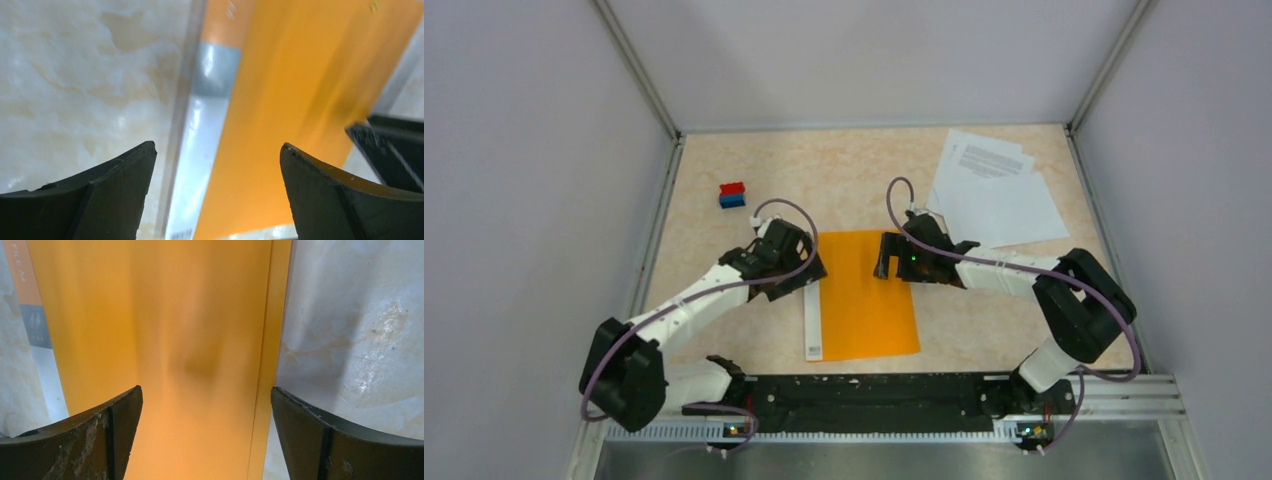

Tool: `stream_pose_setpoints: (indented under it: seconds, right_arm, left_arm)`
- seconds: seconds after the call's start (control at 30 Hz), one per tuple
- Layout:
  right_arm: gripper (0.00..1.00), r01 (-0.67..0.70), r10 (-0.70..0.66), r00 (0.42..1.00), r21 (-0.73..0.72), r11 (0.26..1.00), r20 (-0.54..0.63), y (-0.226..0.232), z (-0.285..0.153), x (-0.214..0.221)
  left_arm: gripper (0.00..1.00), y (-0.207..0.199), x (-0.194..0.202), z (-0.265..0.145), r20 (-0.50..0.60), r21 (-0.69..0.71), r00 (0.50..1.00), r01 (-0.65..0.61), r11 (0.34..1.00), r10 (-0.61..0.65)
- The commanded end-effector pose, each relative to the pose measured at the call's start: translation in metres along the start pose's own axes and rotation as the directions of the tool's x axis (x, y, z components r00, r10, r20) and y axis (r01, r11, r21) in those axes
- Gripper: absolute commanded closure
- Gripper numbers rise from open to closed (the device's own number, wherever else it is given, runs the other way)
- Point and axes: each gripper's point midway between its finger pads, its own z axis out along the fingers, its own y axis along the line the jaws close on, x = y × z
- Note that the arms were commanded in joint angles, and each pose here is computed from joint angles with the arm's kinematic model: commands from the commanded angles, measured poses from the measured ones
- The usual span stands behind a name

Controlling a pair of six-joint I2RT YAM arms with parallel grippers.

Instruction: Put the files into the folder

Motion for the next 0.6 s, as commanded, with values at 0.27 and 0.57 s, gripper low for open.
stream_pose_setpoints:
  seconds: [0.27,0.57]
  right_arm:
    - [0.01,-0.062,0.061,0.998,0.029,0.998,0.020,-0.019,-0.018,0.022]
    - [0.01,-0.059,0.058,0.998,0.036,0.998,0.022,-0.022,-0.029,0.036]
  left_arm:
    - [0.01,0.033,0.124,-0.042,-0.061,-0.064,0.997,0.052,0.997,-0.056]
    - [0.01,0.025,0.175,-0.044,-0.142,-0.046,0.988,0.050,0.998,-0.056]
